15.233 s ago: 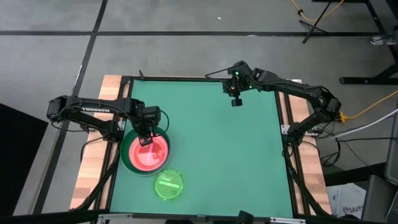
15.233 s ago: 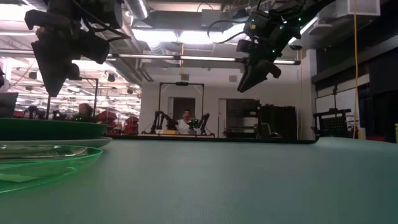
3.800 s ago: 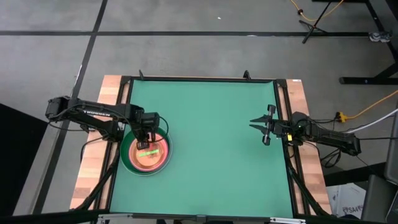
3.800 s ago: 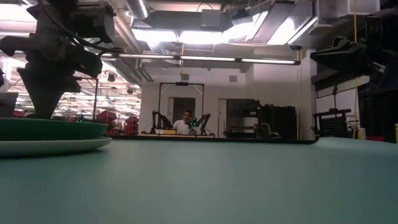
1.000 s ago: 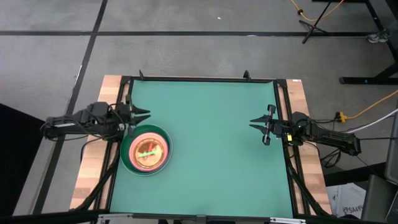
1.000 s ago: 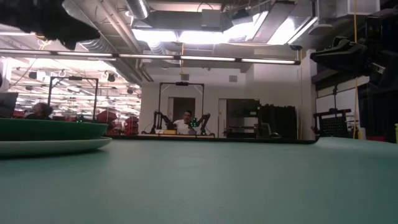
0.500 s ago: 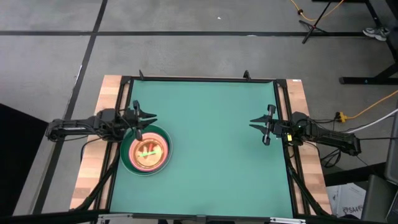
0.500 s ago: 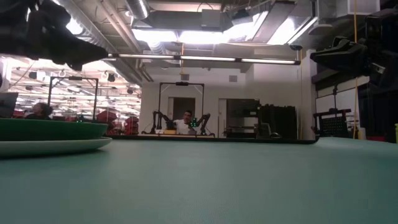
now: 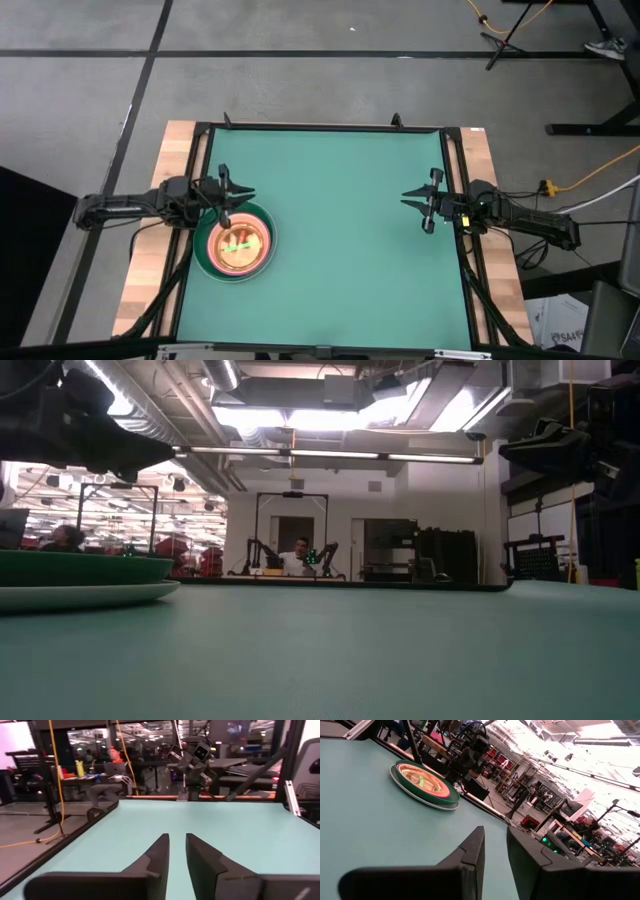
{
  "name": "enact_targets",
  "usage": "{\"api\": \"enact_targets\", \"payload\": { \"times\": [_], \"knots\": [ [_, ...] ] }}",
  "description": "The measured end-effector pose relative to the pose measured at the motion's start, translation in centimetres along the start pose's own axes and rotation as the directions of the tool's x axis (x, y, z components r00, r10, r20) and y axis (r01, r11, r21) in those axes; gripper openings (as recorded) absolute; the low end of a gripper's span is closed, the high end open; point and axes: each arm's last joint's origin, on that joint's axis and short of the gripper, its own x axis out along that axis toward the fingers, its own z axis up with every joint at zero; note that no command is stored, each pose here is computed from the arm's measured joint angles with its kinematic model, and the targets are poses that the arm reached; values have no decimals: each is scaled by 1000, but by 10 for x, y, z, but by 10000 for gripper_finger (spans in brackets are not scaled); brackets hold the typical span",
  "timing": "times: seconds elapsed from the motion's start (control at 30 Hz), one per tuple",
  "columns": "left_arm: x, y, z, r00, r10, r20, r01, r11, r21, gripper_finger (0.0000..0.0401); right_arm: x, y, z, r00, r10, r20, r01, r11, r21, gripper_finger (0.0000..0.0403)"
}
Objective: Stack plastic plates
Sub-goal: Return to Home Position
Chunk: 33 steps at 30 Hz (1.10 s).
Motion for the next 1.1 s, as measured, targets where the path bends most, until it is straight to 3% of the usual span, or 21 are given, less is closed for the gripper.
{"api": "enact_targets", "payload": {
  "times": [0.27,0.6,1.1],
  "knots": [
    [0,2,-5,999,4,-49,-5,1000,-20,3,0,0,0,1000,0,0,0,1000,0,76],
    [0,5,-5,996,76,-55,-77,997,-18,3,0,0,0,1000,0,1,0,1000,0,76],
    [0,5,-5,996,67,-55,-68,998,-14,7,0,0,0,1000,1,1,-1,1000,0,76]
  ]
}}
